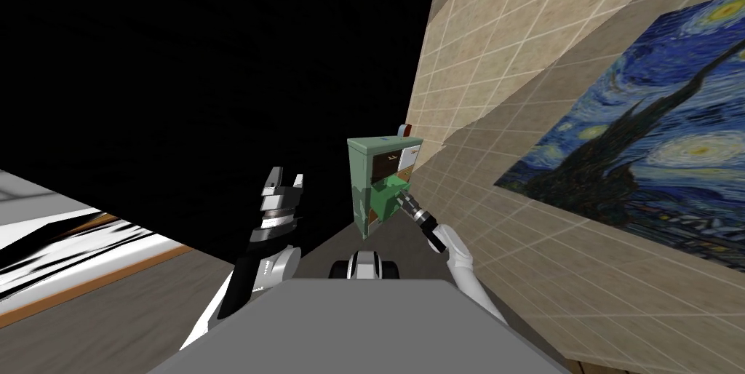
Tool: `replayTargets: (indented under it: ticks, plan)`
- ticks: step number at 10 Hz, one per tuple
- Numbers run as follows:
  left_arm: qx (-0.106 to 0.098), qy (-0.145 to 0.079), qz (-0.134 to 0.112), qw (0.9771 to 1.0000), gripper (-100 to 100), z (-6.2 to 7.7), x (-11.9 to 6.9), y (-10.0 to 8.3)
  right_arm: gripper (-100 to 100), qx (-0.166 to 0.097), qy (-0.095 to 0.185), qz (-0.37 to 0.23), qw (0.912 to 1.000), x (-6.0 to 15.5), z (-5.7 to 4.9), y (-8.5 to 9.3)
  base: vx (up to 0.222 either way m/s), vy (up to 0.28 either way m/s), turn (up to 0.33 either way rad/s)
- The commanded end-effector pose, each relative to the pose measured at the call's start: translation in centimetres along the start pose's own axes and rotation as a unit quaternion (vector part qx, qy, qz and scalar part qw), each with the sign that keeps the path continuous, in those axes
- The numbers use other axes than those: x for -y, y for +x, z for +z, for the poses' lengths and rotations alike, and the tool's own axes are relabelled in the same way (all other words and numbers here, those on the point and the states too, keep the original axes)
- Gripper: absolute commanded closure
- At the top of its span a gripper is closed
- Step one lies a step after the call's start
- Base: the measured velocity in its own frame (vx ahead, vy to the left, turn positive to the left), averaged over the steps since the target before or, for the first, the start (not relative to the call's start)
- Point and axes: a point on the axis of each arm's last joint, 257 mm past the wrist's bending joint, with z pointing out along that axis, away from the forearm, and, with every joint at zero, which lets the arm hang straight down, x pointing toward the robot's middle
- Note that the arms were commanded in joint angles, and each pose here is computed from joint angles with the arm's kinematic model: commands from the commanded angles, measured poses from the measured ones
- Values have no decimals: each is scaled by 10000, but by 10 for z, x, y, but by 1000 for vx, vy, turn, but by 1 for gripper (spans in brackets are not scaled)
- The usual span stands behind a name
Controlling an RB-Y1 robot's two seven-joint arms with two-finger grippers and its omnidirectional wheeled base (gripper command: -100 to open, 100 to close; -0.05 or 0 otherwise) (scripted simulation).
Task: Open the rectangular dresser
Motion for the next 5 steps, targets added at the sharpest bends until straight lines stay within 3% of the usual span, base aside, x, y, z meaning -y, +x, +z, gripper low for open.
replayTargets:
  ticks: [1, 5]
  plan:
    - [0, 0, 0, 10000, 0, 0, 0, 0, 0, -7, -17, 4, 10000, -2, -1, 0, 0, 0, 0]
    - [0, 0, 0, 10000, 0, 0, 0, 0, 0, -23, -46, 12, 10000, -4, -2, 1, 0, 0, 0]
